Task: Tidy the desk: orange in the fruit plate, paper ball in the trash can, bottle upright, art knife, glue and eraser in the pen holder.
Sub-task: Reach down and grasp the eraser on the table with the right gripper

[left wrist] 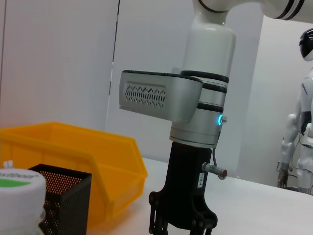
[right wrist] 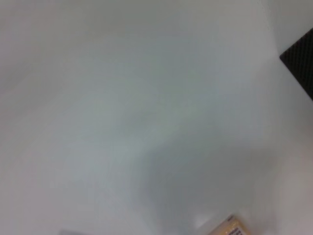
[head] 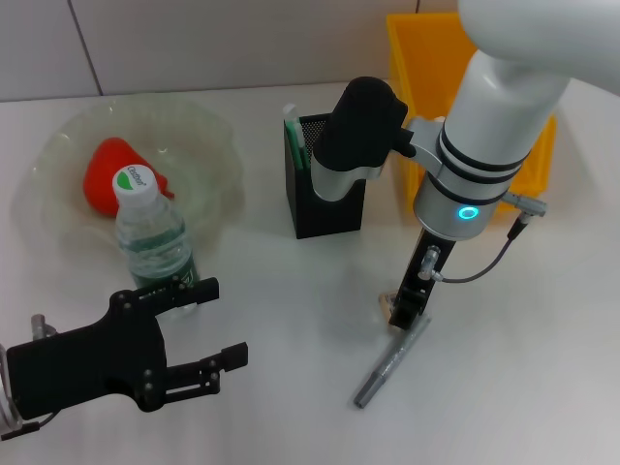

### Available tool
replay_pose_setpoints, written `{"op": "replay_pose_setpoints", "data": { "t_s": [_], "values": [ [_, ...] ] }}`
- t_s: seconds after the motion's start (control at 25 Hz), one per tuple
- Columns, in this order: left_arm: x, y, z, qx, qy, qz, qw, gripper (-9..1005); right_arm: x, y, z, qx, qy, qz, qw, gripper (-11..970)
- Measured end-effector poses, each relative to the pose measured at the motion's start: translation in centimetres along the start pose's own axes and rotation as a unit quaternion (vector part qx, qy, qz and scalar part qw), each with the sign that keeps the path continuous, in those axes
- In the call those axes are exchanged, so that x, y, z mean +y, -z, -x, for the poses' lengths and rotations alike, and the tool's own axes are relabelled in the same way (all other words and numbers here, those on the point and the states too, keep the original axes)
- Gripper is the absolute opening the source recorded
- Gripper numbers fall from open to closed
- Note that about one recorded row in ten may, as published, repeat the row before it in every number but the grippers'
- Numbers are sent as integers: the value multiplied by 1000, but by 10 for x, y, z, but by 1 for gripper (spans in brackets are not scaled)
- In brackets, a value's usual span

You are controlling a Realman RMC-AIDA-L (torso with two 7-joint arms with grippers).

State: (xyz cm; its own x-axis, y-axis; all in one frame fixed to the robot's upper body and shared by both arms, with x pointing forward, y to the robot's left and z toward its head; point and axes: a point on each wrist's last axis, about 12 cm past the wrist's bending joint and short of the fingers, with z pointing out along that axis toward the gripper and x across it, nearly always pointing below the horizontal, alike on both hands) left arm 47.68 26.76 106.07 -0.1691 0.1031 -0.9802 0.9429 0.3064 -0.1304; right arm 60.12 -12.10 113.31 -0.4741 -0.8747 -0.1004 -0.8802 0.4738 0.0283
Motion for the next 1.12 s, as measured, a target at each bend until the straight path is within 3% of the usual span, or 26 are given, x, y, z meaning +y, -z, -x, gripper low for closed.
{"op": "replay_pose_setpoints", "data": {
  "t_s": [0.2,0.32,1.12],
  "values": [
    [0,0,0,-1,0,0,1000,813,-1,-2,0,2,-1,1,1000,483],
    [1,0,1,-1,-1,0,1000,813,-1,-2,0,2,1,2,1000,355],
    [1,-1,2,-2,-3,-2,1000,813,0,-1,1,0,-16,5,1000,306]
  ]
}}
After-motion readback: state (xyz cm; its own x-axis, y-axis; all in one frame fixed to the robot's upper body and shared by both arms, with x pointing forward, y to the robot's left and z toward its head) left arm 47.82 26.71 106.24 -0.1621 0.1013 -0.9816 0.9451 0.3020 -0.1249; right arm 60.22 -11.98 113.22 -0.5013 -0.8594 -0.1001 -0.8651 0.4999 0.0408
